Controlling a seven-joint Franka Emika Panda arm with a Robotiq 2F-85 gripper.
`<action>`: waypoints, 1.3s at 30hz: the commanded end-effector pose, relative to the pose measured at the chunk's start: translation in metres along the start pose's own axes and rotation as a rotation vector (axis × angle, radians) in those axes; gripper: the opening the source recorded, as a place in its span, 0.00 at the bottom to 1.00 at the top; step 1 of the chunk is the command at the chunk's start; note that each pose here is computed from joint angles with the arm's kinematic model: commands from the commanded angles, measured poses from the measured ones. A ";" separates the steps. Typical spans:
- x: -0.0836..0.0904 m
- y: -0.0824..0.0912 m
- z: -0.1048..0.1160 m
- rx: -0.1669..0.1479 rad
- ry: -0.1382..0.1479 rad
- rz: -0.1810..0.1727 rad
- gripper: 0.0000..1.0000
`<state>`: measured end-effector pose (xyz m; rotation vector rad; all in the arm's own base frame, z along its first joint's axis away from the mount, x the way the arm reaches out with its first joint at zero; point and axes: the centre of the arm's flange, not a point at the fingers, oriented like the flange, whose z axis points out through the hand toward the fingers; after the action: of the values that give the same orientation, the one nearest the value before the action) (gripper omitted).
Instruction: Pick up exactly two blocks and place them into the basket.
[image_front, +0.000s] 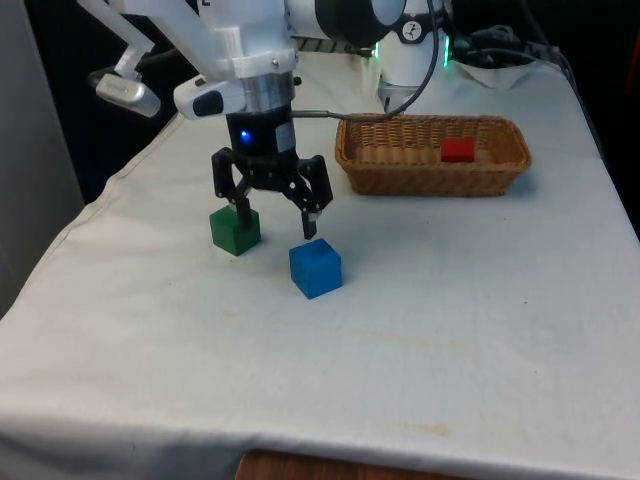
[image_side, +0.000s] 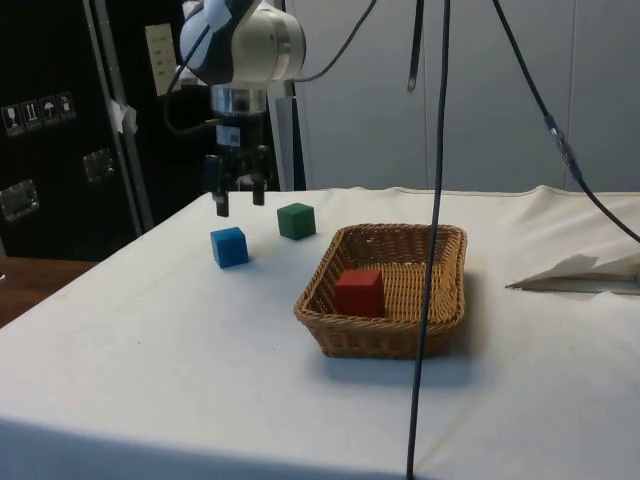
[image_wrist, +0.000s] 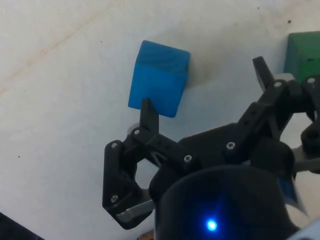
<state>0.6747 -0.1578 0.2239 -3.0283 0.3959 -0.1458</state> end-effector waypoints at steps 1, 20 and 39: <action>-0.002 0.001 0.001 0.005 -0.001 0.017 1.00; 0.002 -0.021 0.012 -0.003 -0.010 0.111 1.00; -0.003 -0.047 0.035 -0.040 -0.051 0.148 1.00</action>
<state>0.6861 -0.1105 0.1981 -3.0139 0.6130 -0.0648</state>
